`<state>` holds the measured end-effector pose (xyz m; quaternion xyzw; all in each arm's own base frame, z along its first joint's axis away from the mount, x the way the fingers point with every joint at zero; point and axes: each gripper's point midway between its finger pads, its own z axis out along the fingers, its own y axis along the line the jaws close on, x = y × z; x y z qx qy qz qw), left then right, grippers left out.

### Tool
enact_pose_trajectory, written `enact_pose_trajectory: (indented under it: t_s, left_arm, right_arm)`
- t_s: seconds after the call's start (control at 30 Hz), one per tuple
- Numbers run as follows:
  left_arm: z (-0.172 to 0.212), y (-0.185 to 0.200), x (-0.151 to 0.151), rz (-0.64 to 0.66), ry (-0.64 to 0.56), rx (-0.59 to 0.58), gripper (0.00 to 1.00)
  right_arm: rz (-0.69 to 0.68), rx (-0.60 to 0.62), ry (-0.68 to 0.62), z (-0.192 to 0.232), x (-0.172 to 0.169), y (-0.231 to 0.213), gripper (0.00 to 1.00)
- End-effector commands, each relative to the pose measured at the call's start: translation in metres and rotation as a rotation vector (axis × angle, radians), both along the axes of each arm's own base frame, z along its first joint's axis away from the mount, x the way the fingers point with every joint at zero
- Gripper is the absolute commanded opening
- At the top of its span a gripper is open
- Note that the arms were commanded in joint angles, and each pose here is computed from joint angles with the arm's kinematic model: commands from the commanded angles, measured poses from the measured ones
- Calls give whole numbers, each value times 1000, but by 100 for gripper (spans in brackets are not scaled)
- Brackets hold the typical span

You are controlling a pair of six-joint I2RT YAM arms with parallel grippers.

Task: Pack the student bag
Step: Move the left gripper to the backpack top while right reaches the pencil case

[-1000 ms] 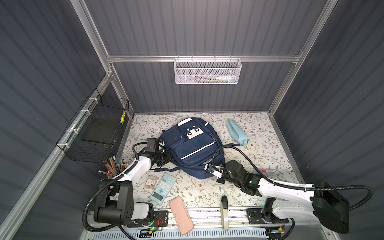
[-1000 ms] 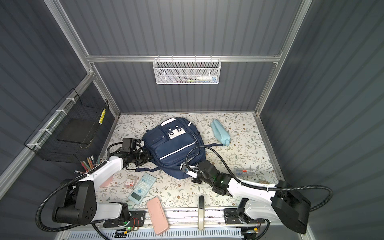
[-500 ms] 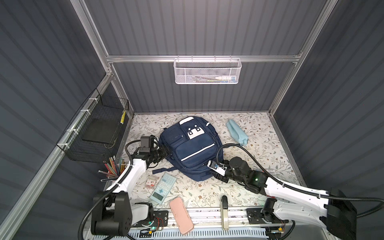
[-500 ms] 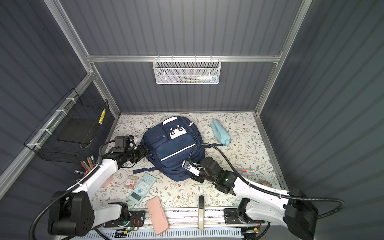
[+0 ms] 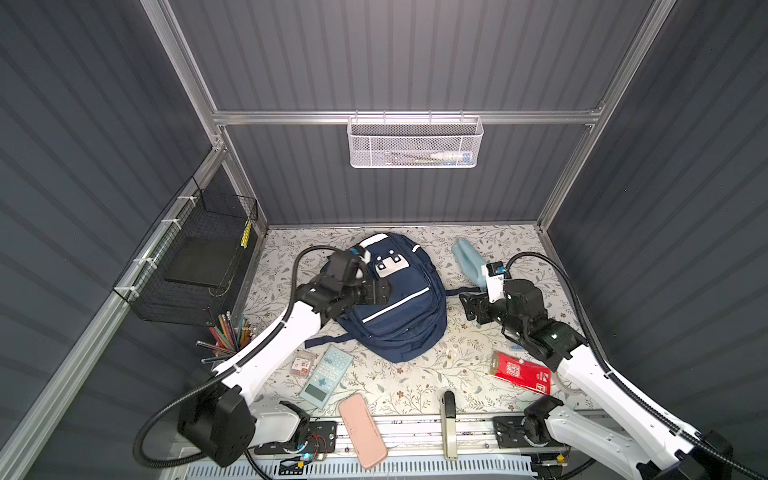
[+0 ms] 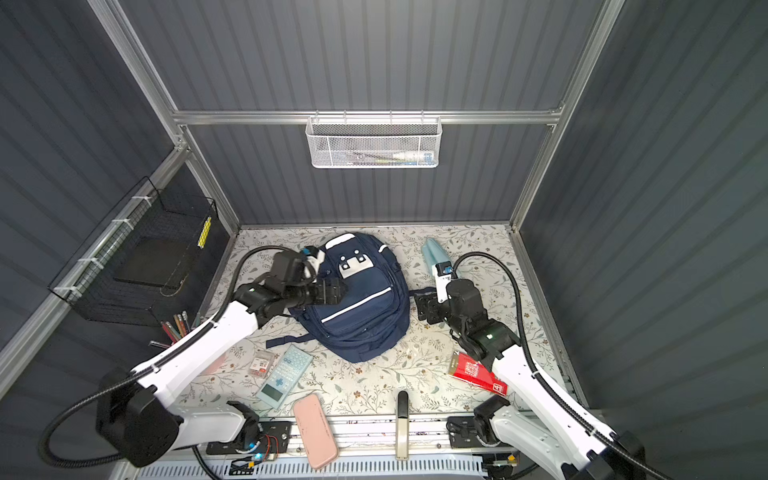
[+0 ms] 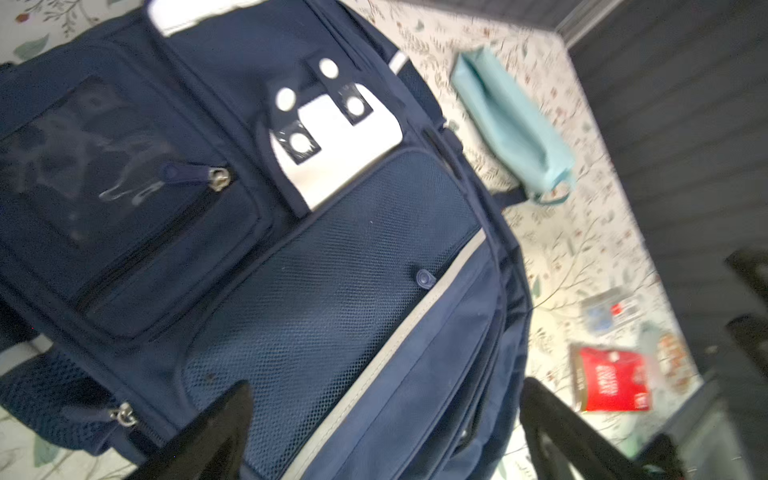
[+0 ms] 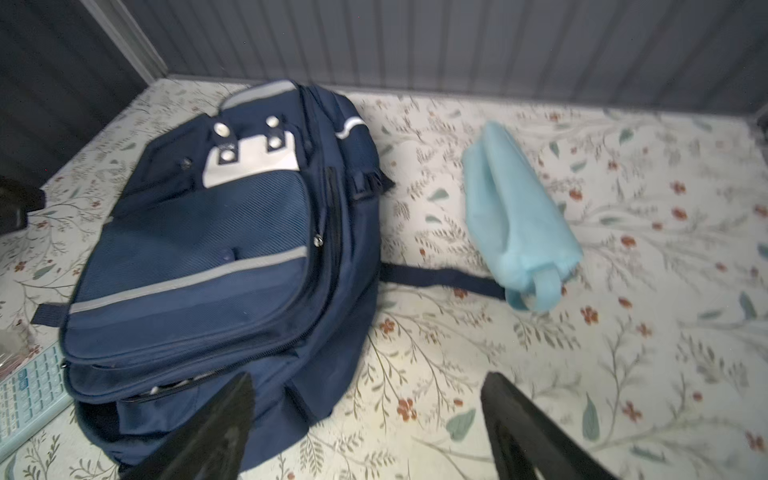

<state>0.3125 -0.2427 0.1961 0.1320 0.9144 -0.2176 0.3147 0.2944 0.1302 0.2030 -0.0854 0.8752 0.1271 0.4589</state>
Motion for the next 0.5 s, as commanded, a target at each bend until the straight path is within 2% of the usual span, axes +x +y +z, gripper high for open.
enact_pose_trajectory:
  t_s: [0.0, 0.07, 0.2, 0.37, 0.47]
  left_arm:
    - [-27, -10, -7, -114, -10, 290, 100]
    - [-43, -17, -7, -148, 25, 388, 100]
    - [-58, -33, -8, -219, -18, 494, 100]
    - [-82, -22, 5, -179, -12, 660, 99]
    - [-88, -27, 6, -179, -25, 681, 96]
  right_arm:
    - [-109, 39, 166, -20, 1, -21, 88]
    - [-132, 48, 183, -17, 12, -28, 89]
    - [-170, 50, 225, -17, 37, -42, 91]
    - [-179, 41, 229, -15, 63, -52, 92]
    - [-176, 34, 236, -18, 75, -55, 93]
